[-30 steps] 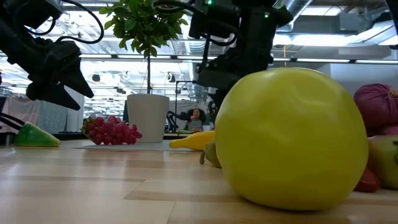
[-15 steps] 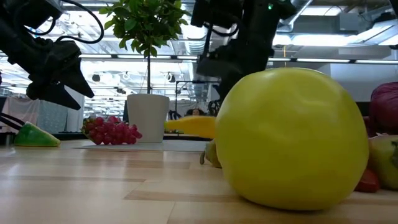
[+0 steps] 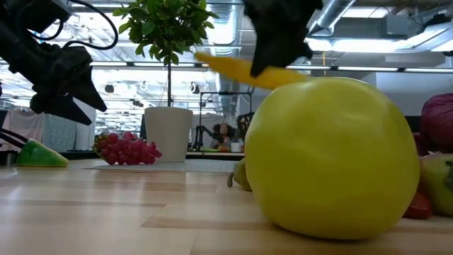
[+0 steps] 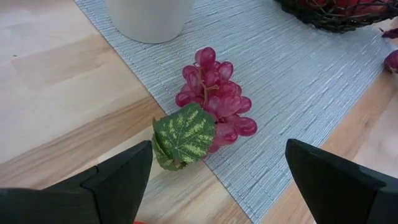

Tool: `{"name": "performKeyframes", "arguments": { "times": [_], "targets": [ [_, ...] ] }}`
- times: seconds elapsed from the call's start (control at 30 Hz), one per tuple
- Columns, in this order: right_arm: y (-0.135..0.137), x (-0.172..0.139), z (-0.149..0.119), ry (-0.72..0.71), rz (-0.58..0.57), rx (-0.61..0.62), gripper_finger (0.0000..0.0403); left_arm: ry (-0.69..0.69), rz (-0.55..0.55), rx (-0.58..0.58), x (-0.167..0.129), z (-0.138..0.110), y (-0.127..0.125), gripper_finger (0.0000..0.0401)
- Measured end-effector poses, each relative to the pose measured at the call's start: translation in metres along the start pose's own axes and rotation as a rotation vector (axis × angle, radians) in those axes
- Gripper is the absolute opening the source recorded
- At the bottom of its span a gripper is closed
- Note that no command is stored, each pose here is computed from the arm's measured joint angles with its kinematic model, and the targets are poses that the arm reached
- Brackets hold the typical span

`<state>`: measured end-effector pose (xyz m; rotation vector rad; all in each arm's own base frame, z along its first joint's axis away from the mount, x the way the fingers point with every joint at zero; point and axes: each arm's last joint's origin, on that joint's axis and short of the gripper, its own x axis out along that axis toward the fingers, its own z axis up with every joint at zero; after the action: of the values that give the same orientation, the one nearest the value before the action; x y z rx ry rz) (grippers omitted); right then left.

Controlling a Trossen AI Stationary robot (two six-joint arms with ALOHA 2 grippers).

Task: Build produce basket
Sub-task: Put the banana into the wire basket

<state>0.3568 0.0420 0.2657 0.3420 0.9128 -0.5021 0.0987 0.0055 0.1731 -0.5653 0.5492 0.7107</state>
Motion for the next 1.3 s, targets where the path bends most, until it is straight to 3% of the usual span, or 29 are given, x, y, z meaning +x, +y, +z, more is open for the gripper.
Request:
{"name": "performKeyframes", "arguments": {
  "times": [0.33, 0.5, 0.7, 0.93, 1.3],
  "targets": [
    [-0.078, -0.039, 0.027, -0.056, -0.283, 0.011, 0.0136, -0.012, 0.011, 0.001, 0.000, 0.000, 0.000, 0.0355],
    [-0.127, -0.039, 0.034, 0.005, -0.503, 0.068, 0.0151, -0.013, 0.012, 0.003, 0.000, 0.000, 0.000, 0.0355],
    [-0.180, -0.028, 0.045, 0.093, -0.630, 0.128, 0.0155, -0.024, 0.021, 0.013, 0.000, 0.001, 0.001, 0.0355],
    [-0.224, -0.020, 0.050, 0.155, -0.677, 0.210, 0.0158, -0.023, 0.021, 0.015, 0.000, 0.001, 0.001, 0.0355],
    [-0.244, -0.005, 0.049, 0.250, -0.595, 0.264, 0.0216, -0.016, 0.020, 0.019, 0.000, 0.000, 0.001, 0.0355]
  ]
}}
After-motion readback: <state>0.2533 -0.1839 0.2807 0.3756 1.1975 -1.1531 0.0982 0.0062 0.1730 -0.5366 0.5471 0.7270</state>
